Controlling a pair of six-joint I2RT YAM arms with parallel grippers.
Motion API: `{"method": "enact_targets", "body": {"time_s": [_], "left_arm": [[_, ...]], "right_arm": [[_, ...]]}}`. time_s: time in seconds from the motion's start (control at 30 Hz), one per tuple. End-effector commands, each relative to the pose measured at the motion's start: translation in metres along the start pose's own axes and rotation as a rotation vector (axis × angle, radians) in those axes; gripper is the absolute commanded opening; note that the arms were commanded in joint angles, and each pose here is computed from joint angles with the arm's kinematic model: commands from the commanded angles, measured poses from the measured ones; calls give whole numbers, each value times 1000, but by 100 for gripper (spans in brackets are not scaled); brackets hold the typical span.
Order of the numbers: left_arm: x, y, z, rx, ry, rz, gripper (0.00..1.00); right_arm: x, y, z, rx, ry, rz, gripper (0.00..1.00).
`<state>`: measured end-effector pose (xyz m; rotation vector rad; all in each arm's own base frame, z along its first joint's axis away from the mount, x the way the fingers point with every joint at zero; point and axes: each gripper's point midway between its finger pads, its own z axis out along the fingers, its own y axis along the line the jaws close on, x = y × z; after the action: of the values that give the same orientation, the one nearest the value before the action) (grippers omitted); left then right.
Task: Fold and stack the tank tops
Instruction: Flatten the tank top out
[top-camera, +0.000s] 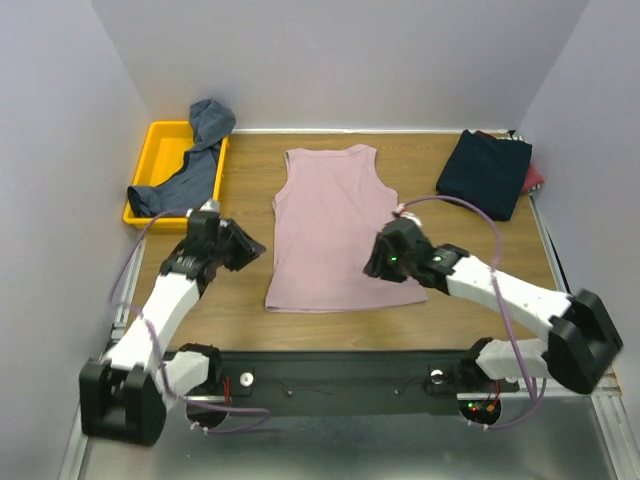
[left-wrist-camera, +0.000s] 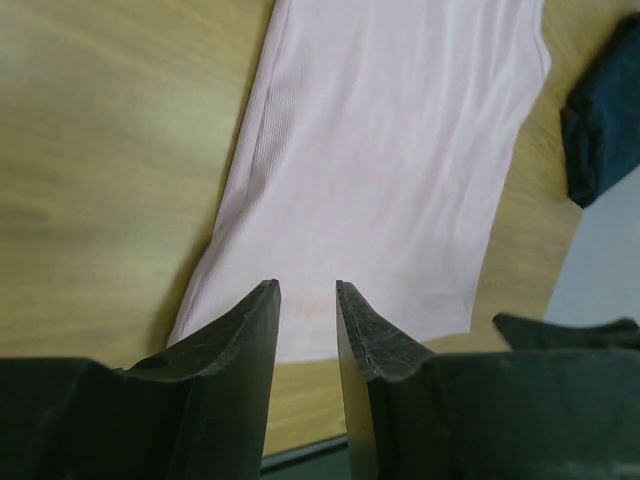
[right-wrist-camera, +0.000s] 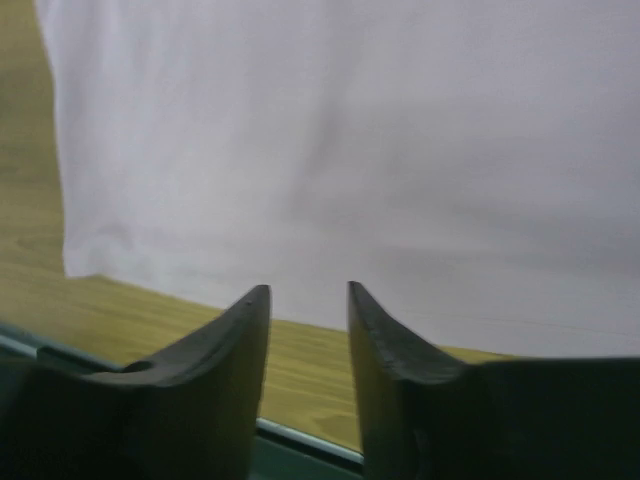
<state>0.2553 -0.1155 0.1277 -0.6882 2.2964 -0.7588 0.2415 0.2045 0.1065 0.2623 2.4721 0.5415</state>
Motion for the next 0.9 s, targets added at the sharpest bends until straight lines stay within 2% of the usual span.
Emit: {"method": "enact_targets", "body": {"time_s": [0.0, 0.03, 0.1, 0.13, 0.17, 0.2, 0.27, 0.3, 0.33, 0.47, 0.87], "left_arm": [[-55, -33, 50, 32, -76, 133, 40], [-73, -52, 55, 58, -105, 150, 41], [-79, -55, 84, 61, -64, 152, 43], [-99, -78, 87, 96, -92, 184, 43], [-103, -80, 95, 81, -75, 204, 43], [-102, -64, 117, 8, -35, 225, 43], [-124, -77, 126, -13, -43, 277, 43], [-125, -63, 143, -68, -23, 289, 43], [-137, -72, 145, -62, -40, 296, 43], [-142, -65, 167, -93, -11, 295, 43], [-151, -58, 174, -121, -13, 300, 42]], "right_arm": [[1, 67, 28, -48, -64, -83, 40], [17, 88, 31, -81, -43, -131, 38], [18, 125, 36, -128, -45, -173, 35], [35, 137, 47, -134, -17, -213, 35], [34, 157, 48, -164, -26, -232, 35], [40, 169, 50, -183, -13, -249, 35], [58, 192, 62, -203, 10, -301, 35], [65, 199, 64, -212, 16, -315, 35], [85, 201, 72, -206, 46, -352, 35], [114, 222, 81, -231, 77, -404, 35], [133, 244, 94, -154, -41, -553, 39]]}}
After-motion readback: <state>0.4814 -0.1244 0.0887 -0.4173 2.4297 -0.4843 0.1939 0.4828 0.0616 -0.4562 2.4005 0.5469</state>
